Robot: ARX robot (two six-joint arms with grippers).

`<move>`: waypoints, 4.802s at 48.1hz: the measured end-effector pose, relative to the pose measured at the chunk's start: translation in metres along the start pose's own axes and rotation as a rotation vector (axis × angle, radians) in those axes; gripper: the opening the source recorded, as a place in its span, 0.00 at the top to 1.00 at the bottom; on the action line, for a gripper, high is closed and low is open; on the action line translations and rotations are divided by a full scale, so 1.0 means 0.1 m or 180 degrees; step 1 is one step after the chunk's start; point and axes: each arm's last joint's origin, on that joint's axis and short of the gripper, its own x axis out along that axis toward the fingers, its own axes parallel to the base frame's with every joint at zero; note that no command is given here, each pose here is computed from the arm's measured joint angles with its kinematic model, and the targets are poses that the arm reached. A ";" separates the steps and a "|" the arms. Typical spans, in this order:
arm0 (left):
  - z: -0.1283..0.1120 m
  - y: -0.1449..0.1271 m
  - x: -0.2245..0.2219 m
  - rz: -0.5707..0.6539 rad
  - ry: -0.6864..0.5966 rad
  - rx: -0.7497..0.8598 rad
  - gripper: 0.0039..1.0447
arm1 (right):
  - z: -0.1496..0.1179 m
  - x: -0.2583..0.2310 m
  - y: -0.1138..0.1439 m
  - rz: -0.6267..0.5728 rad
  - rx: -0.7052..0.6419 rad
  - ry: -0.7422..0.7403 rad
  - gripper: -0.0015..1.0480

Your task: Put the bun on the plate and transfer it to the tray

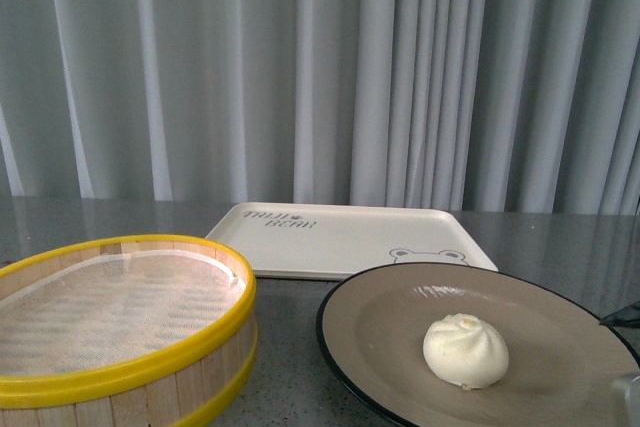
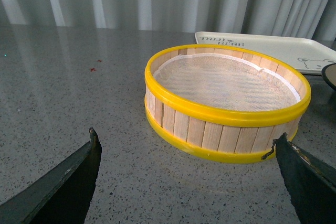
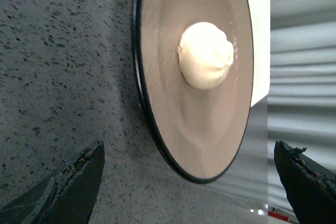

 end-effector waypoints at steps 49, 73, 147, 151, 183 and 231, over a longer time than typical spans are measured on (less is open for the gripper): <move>0.00 0.00 0.00 0.0000 0.0000 0.0000 0.06 | 0.09 0.58 -0.06 0.0324 -0.0381 -0.0319 0.66; 0.00 0.00 0.00 -0.0001 -0.0001 0.0000 0.06 | 0.10 0.51 -0.05 -0.0106 -0.0690 -0.0192 0.97; 0.00 0.00 0.00 0.0000 -0.0001 0.0000 0.06 | -1.05 1.90 -1.40 -0.0184 -0.1035 -0.0658 0.97; 0.00 0.00 0.00 0.0000 -0.0001 0.0000 0.06 | -1.07 1.97 -1.41 -0.0173 -0.1048 -0.0668 0.97; 0.00 0.00 0.00 0.0000 -0.0001 0.0000 0.06 | -1.03 2.49 -1.58 -0.0153 -0.1227 -0.0714 0.97; 0.00 0.00 0.00 0.0000 -0.0001 0.0000 0.06 | -0.74 2.28 -1.46 -0.0262 -0.1064 -0.0777 0.37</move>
